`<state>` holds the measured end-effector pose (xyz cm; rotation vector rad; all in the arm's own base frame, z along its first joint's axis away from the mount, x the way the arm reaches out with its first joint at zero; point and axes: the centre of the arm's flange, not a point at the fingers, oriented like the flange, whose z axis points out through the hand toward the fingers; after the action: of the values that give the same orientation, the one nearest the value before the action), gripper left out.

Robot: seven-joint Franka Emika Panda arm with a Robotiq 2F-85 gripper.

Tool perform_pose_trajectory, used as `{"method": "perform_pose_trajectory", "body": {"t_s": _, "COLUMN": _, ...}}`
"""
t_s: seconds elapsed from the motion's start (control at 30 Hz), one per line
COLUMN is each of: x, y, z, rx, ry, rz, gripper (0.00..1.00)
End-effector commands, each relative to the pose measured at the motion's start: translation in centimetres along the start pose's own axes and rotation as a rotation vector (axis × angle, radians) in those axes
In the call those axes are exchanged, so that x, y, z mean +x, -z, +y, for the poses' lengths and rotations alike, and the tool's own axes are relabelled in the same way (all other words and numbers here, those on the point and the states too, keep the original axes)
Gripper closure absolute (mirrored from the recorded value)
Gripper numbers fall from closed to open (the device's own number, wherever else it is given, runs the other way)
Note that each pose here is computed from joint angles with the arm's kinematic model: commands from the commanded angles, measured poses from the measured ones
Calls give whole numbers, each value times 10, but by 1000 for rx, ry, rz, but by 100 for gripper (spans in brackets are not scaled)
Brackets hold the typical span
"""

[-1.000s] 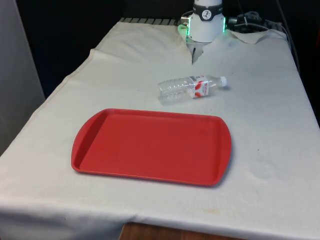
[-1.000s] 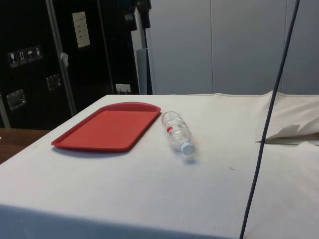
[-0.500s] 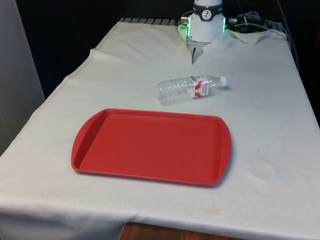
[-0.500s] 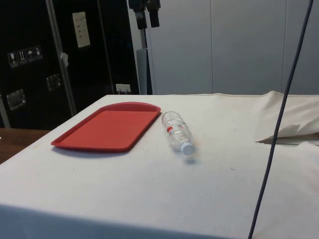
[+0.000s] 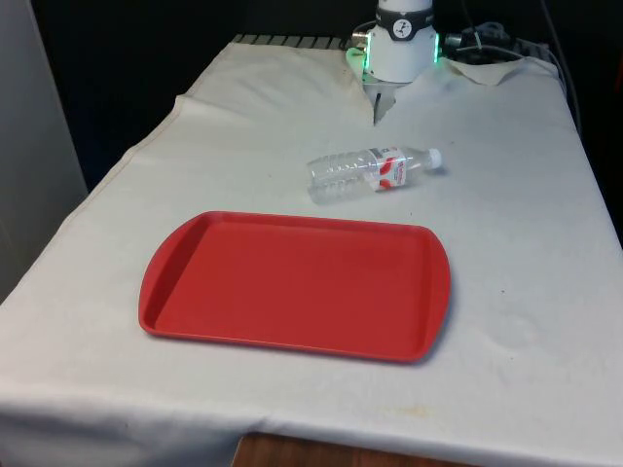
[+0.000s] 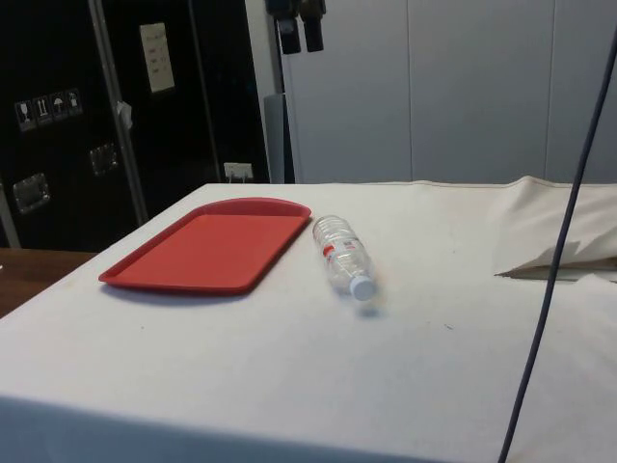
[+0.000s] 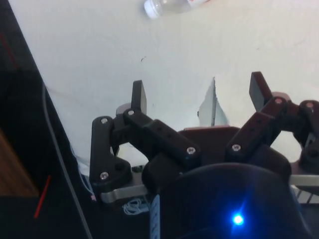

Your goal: Place the bottle upright on the tray.

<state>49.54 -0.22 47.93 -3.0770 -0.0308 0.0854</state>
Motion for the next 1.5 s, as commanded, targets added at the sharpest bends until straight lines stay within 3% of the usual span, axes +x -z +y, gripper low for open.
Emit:
{"method": "perform_pose_trajectory", "body": {"t_s": 0.0, "x": -3, "y": 1, "z": -1, "rx": -3, "ry": 1, "rz": 15, "gripper": 0}}
{"method": "perform_pose_trajectory", "body": {"t_s": 0.27, "x": -15, "y": 0, "z": 0, "rx": 4, "ry": 2, "rz": 19, "gripper": 0}}
{"method": "perform_pose_trajectory", "body": {"t_s": 0.3, "x": -13, "y": 0, "z": 0, "rx": 8, "ry": 2, "rz": 6, "gripper": 0}}
{"method": "perform_pose_trajectory", "body": {"t_s": 0.33, "x": -16, "y": 0, "z": 0, "rx": 5, "ry": 3, "rz": 19, "gripper": 0}}
{"method": "perform_pose_trajectory", "body": {"t_s": 0.53, "x": -26, "y": 0, "z": 0, "rx": 10, "ry": 4, "rz": 23, "gripper": 0}}
{"method": "perform_pose_trajectory", "body": {"t_s": 0.6, "x": -26, "y": -1, "z": 0, "rx": 15, "ry": 5, "rz": 11, "gripper": 0}}
{"method": "perform_pose_trajectory", "body": {"t_s": 0.63, "x": -28, "y": 0, "z": 0, "rx": 11, "ry": 4, "rz": 24, "gripper": 0}}
{"method": "perform_pose_trajectory", "body": {"t_s": 0.73, "x": -32, "y": 0, "z": -1, "rx": 14, "ry": 6, "rz": 25, "gripper": 0}}
{"method": "perform_pose_trajectory", "body": {"t_s": 0.9, "x": -34, "y": -1, "z": 0, "rx": 16, "ry": 8, "rz": 15, "gripper": 0}}
{"method": "perform_pose_trajectory", "body": {"t_s": 1.0, "x": -34, "y": 0, "z": 0, "rx": -6, "ry": 13, "rz": 27, "gripper": 0}}
{"method": "perform_pose_trajectory", "body": {"t_s": 1.47, "x": -36, "y": -2, "z": 0, "rx": -43, "ry": 36, "rz": 32, "gripper": 0}}
